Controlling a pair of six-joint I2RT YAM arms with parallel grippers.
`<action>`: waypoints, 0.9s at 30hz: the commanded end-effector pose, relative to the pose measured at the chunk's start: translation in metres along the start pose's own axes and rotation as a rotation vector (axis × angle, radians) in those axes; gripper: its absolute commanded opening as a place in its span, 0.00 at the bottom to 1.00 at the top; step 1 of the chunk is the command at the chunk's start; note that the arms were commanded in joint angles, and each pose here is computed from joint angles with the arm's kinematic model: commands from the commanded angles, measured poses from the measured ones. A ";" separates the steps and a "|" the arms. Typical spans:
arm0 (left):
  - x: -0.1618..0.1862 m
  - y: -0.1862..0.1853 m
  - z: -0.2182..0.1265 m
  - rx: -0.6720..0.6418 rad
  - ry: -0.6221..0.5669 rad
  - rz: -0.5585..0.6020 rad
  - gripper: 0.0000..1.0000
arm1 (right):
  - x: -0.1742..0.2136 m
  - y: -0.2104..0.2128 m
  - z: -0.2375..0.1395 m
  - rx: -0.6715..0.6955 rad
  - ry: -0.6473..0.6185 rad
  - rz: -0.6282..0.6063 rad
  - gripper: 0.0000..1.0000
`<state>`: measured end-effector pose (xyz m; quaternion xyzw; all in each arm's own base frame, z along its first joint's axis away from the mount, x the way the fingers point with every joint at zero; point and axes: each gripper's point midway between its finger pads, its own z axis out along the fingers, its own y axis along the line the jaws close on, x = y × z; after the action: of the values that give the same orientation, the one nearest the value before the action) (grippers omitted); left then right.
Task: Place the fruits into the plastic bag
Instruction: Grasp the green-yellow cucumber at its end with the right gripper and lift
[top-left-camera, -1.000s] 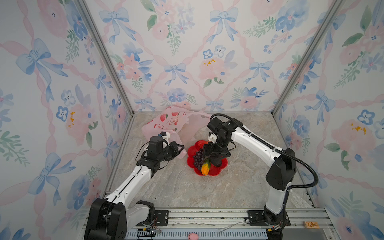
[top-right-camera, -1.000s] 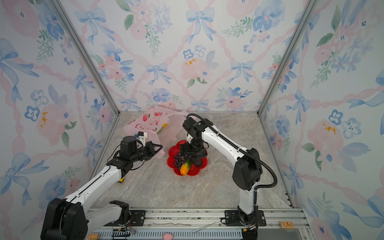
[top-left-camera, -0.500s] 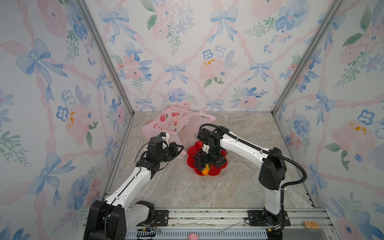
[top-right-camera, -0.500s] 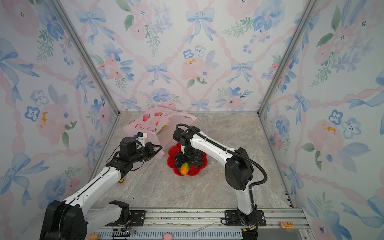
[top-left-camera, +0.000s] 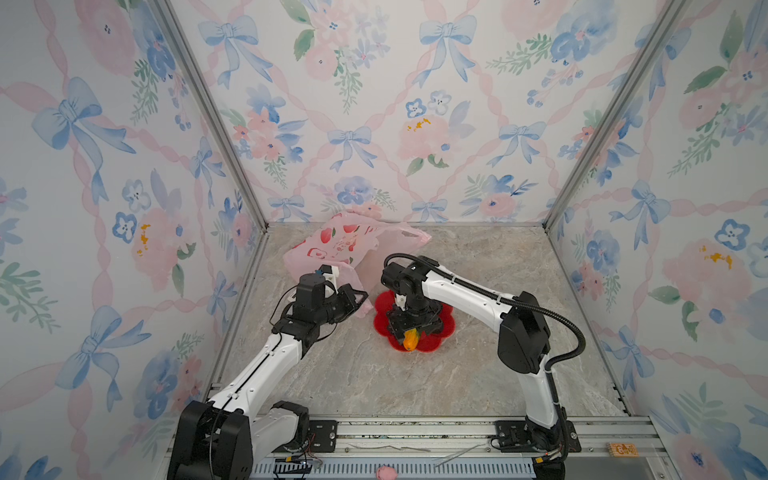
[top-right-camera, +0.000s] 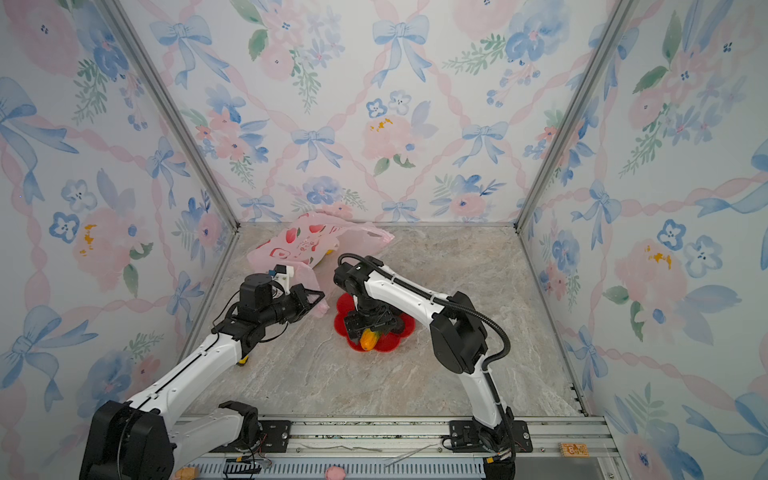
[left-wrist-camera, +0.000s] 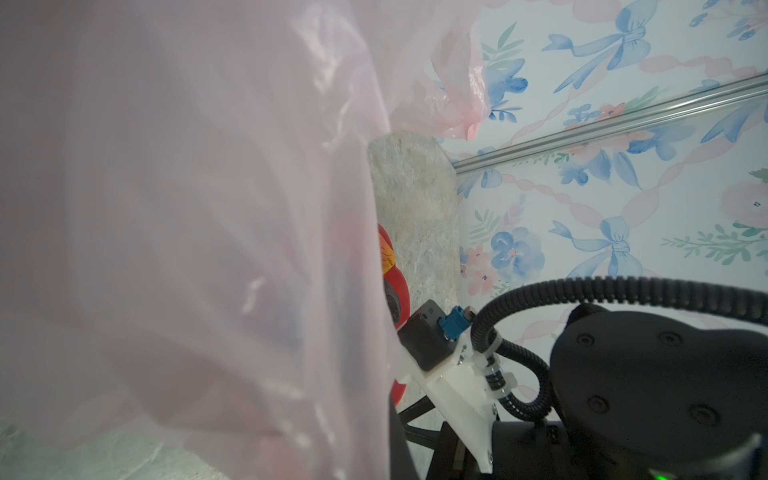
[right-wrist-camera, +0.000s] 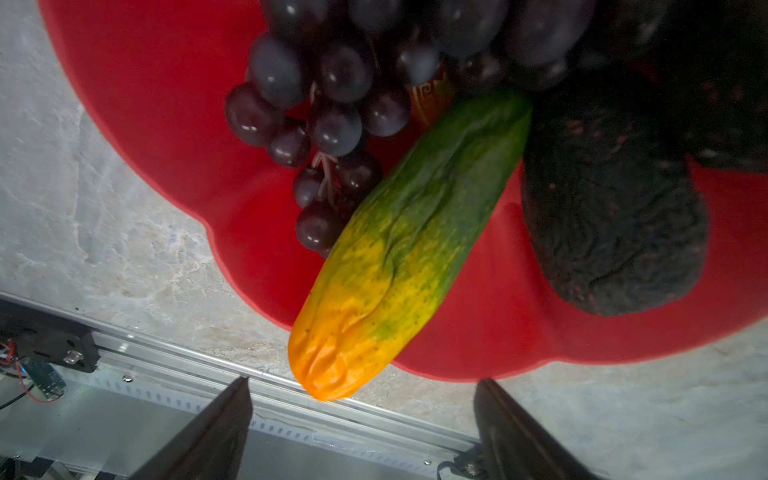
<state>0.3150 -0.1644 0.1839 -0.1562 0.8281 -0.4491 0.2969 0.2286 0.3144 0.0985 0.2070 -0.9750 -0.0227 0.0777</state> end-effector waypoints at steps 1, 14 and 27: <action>0.002 0.000 -0.002 0.005 0.004 0.015 0.00 | 0.003 -0.002 0.003 0.058 0.023 -0.031 0.85; 0.003 0.003 -0.002 0.002 -0.001 0.012 0.00 | 0.005 -0.013 0.014 0.153 0.049 -0.069 0.72; 0.002 0.003 -0.003 0.002 -0.006 0.010 0.00 | 0.002 -0.012 0.019 0.147 0.048 -0.064 0.65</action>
<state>0.3139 -0.1639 0.1812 -0.1575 0.8292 -0.4479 0.2949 0.2306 0.3030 0.0846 0.2412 -0.9667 0.0394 0.0759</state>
